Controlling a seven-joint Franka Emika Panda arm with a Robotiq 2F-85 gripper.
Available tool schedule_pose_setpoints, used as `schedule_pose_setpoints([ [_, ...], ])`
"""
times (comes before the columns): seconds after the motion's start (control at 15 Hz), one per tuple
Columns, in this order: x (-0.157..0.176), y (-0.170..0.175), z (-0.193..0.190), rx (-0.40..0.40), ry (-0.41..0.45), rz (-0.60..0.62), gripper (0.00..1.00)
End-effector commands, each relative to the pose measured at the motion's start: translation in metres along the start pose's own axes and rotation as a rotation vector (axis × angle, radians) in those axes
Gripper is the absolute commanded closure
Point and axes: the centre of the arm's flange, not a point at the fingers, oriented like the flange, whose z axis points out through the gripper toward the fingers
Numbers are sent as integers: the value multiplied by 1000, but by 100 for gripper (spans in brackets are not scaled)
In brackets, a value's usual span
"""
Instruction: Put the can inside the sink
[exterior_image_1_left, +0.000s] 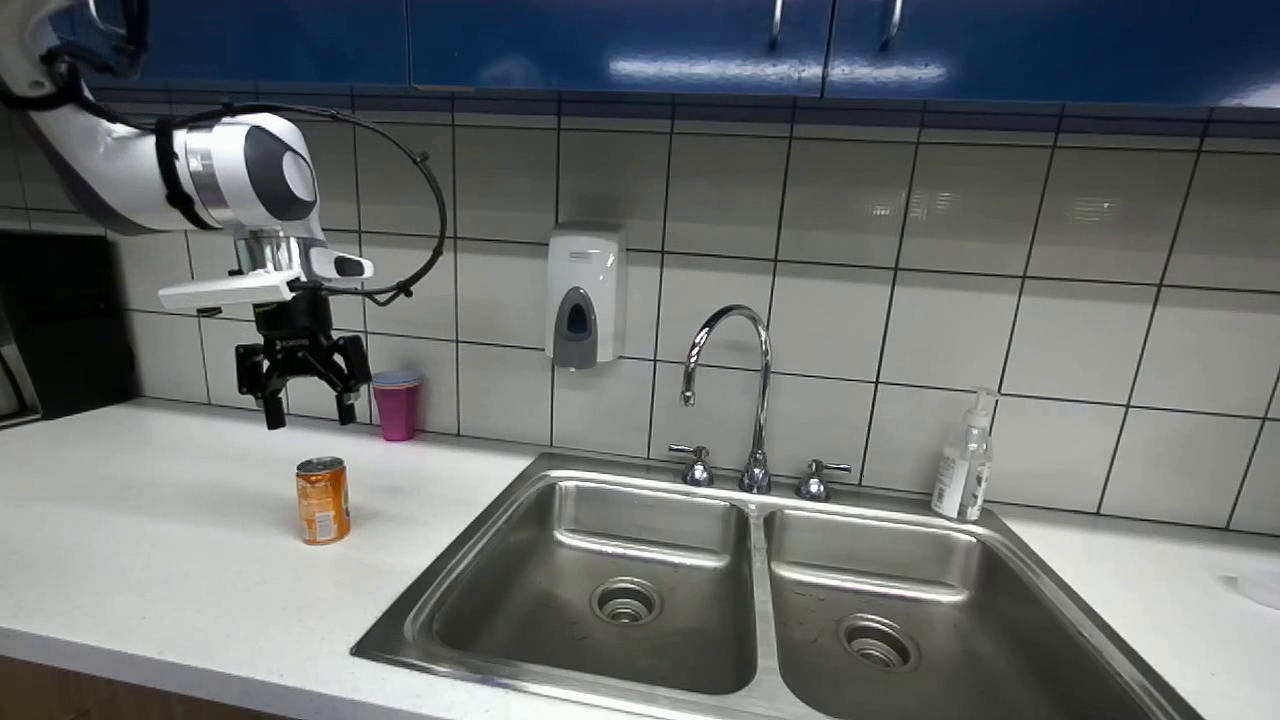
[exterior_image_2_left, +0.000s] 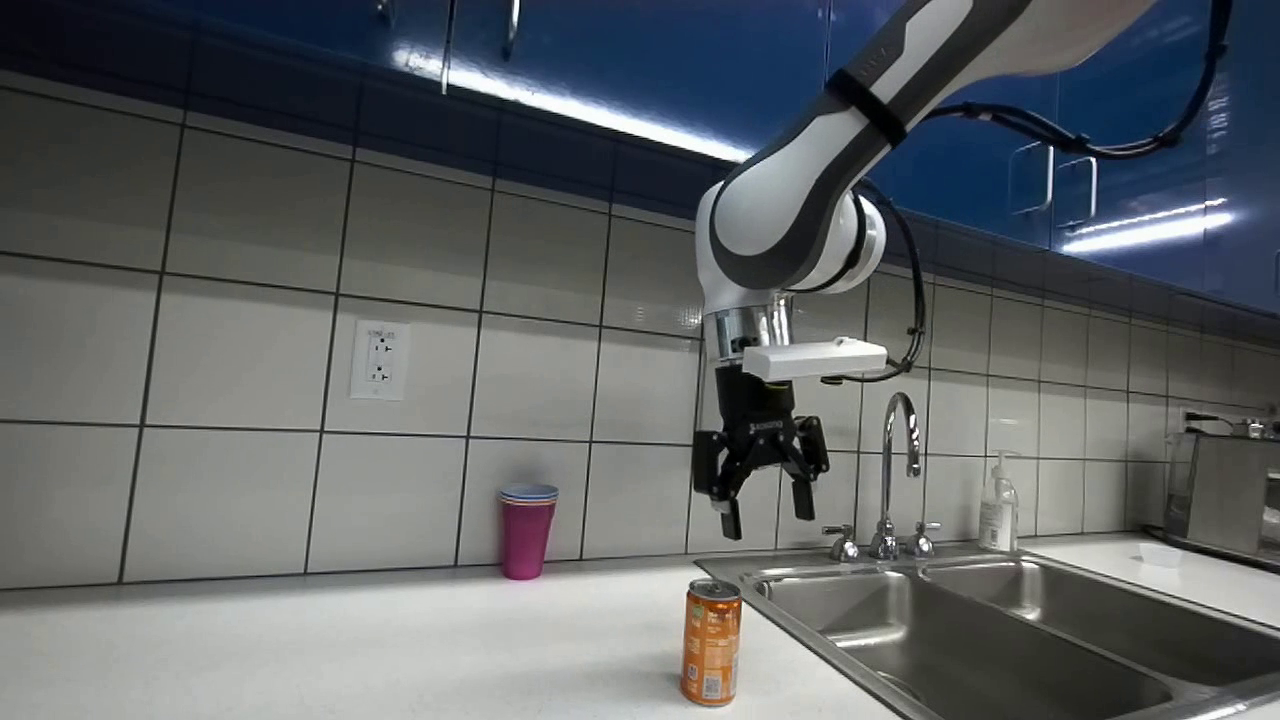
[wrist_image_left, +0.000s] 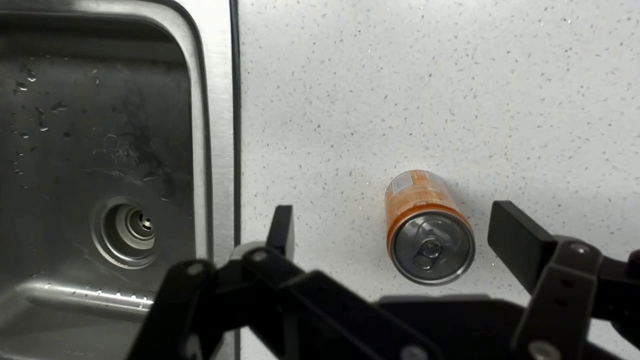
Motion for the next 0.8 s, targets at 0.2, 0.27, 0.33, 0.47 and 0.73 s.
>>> schedule_pose_setpoints([
  [0.2,25,-2,16,-13,-5,-33,0],
  [0.27,27,-3,18,-12,-8,-34,0],
  [0.33,29,-4,19,-11,-9,-33,0],
  [0.47,33,-5,21,-9,-13,-34,0],
  [0.73,38,-12,32,-14,-27,-40,0],
])
